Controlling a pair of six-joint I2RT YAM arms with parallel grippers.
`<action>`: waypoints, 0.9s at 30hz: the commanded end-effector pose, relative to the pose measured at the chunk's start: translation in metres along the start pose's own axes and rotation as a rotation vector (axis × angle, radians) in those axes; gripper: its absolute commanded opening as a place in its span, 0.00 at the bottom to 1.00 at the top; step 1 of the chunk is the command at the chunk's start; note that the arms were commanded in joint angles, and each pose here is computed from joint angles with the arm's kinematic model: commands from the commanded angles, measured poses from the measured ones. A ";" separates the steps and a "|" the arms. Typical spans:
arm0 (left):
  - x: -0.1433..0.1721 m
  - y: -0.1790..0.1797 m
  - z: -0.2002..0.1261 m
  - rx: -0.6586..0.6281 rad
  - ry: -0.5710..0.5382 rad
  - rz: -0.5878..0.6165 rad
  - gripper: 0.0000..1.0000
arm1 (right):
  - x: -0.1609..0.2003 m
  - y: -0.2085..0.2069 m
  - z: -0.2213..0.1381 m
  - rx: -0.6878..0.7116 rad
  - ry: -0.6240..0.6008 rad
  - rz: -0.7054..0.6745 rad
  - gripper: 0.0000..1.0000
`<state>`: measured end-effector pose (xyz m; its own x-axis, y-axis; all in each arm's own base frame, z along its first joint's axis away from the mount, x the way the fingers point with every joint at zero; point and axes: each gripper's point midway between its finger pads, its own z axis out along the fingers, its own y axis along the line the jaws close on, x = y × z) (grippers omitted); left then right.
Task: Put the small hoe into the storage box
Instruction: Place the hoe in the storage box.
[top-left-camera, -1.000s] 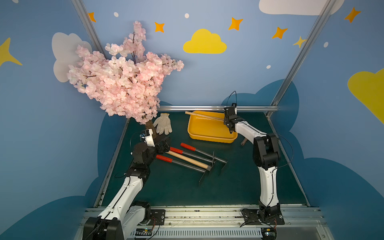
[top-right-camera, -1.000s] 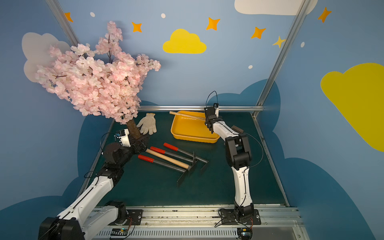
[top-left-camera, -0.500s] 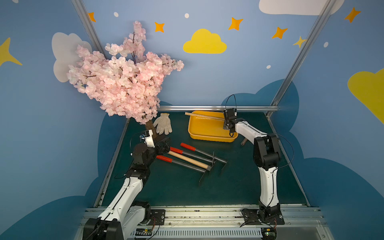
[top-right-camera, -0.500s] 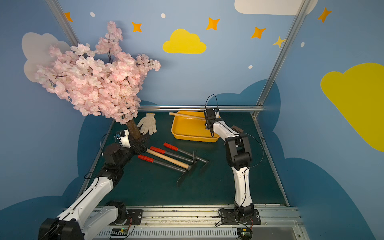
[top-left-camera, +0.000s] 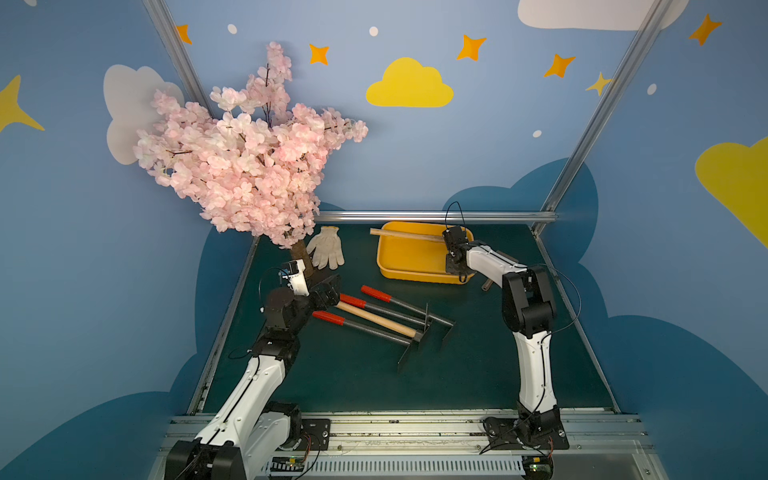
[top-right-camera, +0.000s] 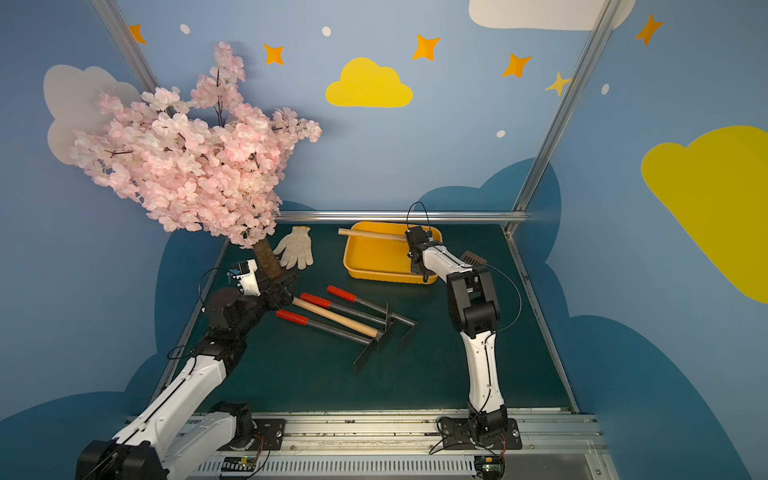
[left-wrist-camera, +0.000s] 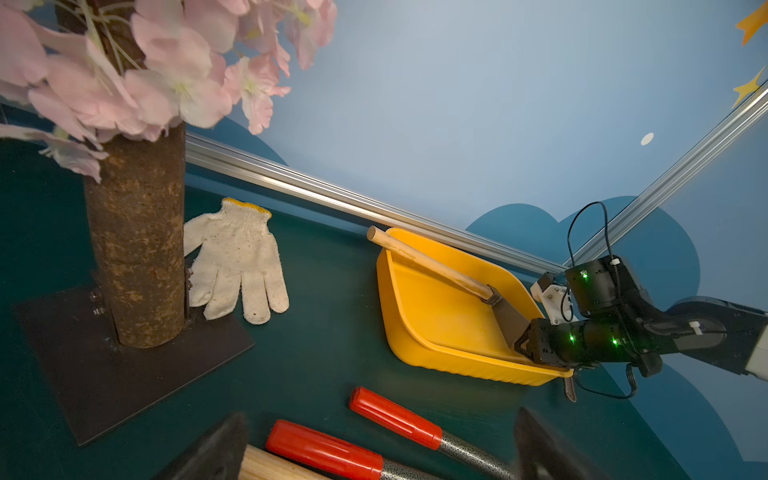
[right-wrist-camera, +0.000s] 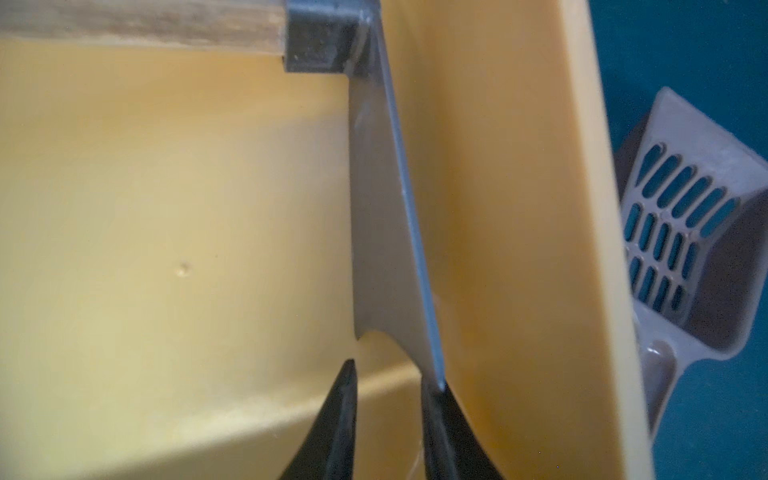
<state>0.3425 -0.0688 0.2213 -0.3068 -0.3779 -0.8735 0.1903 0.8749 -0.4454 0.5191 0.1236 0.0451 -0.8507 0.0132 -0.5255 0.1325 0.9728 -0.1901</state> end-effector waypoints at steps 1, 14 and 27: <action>0.003 0.001 -0.001 0.006 0.008 -0.001 1.00 | -0.026 -0.010 -0.034 -0.021 -0.075 -0.001 0.32; 0.004 0.003 0.000 -0.005 0.015 0.004 1.00 | -0.073 0.017 -0.134 -0.218 -0.246 -0.153 0.39; 0.025 0.010 0.011 -0.005 0.070 -0.037 1.00 | 0.059 0.130 -0.223 -0.773 -0.013 -0.654 0.31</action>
<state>0.3466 -0.0706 0.1968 -0.3701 -0.3795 -0.8480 0.1639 0.8718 -0.4617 0.4077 0.2890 0.1697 -0.6820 -0.4903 -0.5427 -0.6319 0.7686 0.0997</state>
